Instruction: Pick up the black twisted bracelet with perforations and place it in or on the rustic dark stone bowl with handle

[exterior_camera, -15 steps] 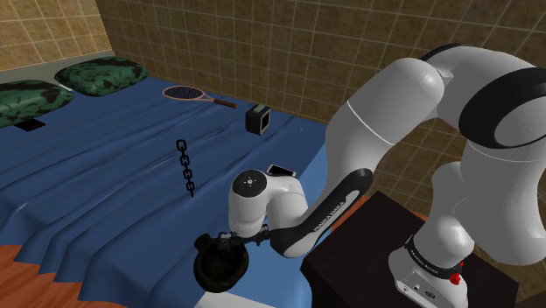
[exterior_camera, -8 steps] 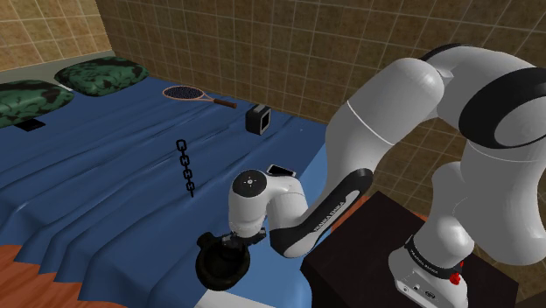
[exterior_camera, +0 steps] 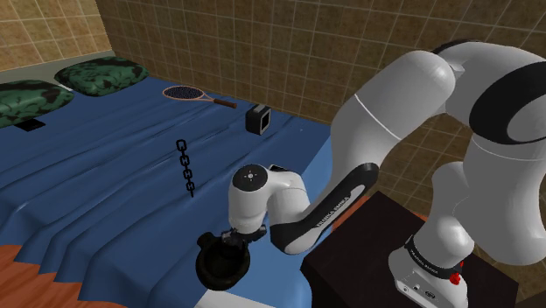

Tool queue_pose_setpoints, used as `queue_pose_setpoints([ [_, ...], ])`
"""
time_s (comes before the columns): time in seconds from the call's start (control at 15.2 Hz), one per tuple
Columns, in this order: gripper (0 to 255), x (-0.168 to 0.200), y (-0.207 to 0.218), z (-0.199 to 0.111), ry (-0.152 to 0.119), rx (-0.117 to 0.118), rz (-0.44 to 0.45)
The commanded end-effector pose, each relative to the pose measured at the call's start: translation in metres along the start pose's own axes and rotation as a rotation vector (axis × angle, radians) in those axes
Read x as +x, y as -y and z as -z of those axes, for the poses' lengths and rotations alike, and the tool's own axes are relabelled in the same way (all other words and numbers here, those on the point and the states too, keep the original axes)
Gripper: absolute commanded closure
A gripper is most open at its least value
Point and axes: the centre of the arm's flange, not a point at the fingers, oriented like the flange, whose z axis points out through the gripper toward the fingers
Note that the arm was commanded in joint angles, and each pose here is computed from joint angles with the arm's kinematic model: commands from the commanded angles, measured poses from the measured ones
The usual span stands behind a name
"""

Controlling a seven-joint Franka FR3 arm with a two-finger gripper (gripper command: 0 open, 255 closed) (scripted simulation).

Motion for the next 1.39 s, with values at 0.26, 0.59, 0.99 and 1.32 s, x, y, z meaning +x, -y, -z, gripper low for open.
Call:
queue_pose_setpoints([
  [0.26, 255, 0.004, 0.001, 0.031, 0.0, 0.0, 0.0],
  [0.59, 255, 0.008, 0.002, 0.057, 0.0, 0.0, 0.0],
  [0.99, 255, 0.001, 0.038, 0.071, 0.0, 0.0, 0.0],
  [1.32, 255, -0.003, 0.038, 0.044, 0.0, 0.0, 0.0],
])
